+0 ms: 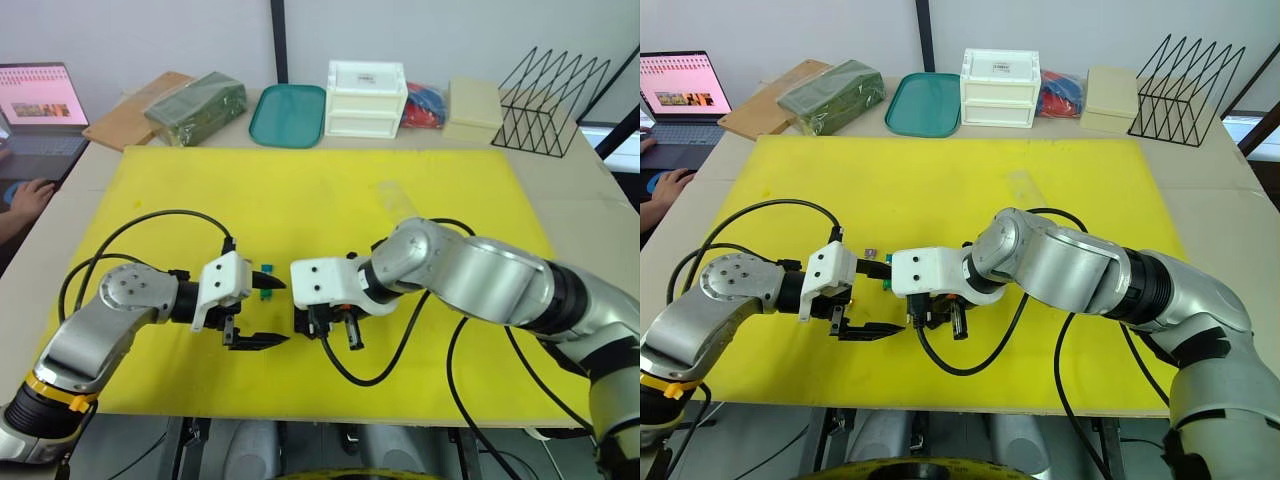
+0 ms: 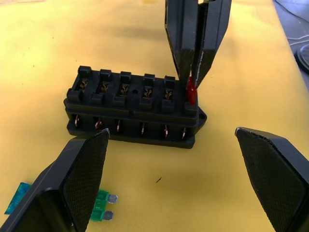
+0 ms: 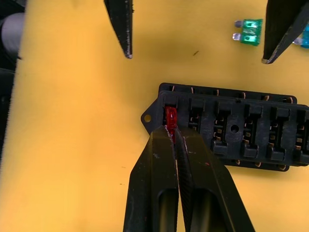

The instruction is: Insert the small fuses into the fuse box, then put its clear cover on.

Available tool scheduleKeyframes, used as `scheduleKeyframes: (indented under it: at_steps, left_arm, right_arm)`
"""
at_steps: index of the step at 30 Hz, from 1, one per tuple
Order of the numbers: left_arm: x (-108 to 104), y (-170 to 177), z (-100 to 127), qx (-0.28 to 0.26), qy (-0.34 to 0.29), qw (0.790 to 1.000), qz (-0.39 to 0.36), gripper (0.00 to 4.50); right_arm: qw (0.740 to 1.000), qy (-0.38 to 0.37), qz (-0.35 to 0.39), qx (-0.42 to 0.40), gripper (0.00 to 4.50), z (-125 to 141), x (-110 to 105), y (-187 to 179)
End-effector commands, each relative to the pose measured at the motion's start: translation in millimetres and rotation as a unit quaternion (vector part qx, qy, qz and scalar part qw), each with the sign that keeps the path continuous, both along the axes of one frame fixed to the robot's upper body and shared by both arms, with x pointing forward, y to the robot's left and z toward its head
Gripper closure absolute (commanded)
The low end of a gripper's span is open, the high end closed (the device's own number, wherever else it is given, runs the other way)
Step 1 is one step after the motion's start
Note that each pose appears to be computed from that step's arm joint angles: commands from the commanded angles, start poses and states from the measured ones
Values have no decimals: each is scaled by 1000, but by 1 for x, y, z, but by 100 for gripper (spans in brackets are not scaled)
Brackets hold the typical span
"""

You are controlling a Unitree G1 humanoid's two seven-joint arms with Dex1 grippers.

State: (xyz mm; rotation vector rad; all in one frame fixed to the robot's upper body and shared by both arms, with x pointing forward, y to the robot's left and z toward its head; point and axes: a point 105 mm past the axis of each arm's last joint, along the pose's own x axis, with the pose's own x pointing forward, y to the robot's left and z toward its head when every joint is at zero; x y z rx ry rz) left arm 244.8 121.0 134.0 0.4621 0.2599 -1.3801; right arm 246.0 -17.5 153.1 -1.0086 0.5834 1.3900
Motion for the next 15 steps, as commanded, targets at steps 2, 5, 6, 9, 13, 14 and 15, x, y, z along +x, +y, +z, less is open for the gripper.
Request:
scheduleKeyframes:
  at_steps: [2, 5, 6, 9, 13, 14, 15]
  left_arm:
    - [0, -3, 7, -4, -16, 1000, -4, 3]
    - [1, -2, 7, -3, -17, 1000, -1, 3]
    - [1, -2, 7, -3, -18, 1000, 0, 3]
    - [2, -1, 7, -3, -18, 1000, 3, 3]
    - [3, 0, 6, -2, -18, 1000, 6, 3]
    - [4, 1, 6, -2, -19, 1000, 7, 3]
    - [4, 1, 6, -2, -19, 1000, 9, 3]
  right_arm:
    - [998, -58, -34, -10, 450, 5, 20, -6]
    - [997, -65, -32, -8, 450, 8, 22, -4]
    - [997, -67, -32, -8, 450, 9, 22, -4]
    - [997, -75, -25, -11, 450, 10, 22, -4]
    - [997, -80, -16, -18, 450, 8, 21, -3]
    - [997, -78, -13, -20, 450, 7, 20, -3]
    - [997, -76, -10, -23, 450, 5, 19, -3]
